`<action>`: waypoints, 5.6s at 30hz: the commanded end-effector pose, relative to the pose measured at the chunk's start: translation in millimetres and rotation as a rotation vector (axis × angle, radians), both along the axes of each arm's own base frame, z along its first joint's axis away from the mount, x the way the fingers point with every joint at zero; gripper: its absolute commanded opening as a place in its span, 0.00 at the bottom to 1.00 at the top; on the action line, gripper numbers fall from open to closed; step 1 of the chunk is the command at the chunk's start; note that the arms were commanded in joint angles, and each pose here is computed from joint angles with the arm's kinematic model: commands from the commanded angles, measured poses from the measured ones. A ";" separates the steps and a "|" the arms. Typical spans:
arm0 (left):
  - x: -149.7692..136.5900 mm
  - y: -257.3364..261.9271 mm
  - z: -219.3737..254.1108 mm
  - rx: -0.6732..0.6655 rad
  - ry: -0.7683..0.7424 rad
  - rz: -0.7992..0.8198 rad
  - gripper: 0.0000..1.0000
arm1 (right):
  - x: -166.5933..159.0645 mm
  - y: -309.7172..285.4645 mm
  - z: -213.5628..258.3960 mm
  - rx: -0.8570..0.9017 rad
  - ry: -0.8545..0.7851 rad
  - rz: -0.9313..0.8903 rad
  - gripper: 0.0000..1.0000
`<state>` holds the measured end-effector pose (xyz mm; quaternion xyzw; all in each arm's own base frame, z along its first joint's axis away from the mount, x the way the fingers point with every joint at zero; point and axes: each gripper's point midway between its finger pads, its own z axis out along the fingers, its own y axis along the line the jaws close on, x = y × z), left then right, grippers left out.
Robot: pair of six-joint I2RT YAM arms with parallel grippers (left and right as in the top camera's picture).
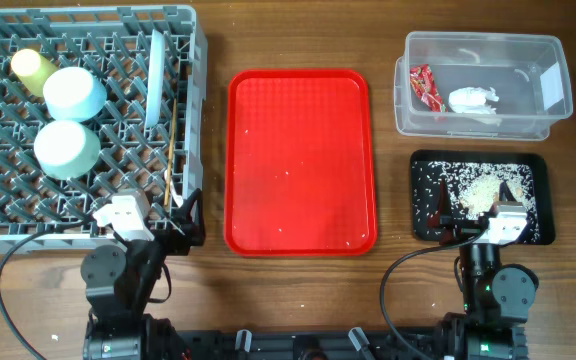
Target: Sort waste into correct bins and load items into the dishwasher rack
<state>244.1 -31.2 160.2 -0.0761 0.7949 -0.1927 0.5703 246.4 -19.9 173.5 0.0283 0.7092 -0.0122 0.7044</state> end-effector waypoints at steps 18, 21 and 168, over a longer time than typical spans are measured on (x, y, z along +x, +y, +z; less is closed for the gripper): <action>1.0 8.4 26.0 0.111 -0.350 0.083 1.00 | -0.7 -2.8 2.1 0.010 -0.011 -0.015 1.00; 1.5 13.9 27.4 0.115 -0.353 0.115 1.00 | -0.7 -2.8 2.1 0.010 -0.011 -0.015 1.00; 2.1 32.2 -4.1 0.164 -0.222 0.194 1.00 | -0.7 -2.8 2.1 0.010 -0.011 -0.015 1.00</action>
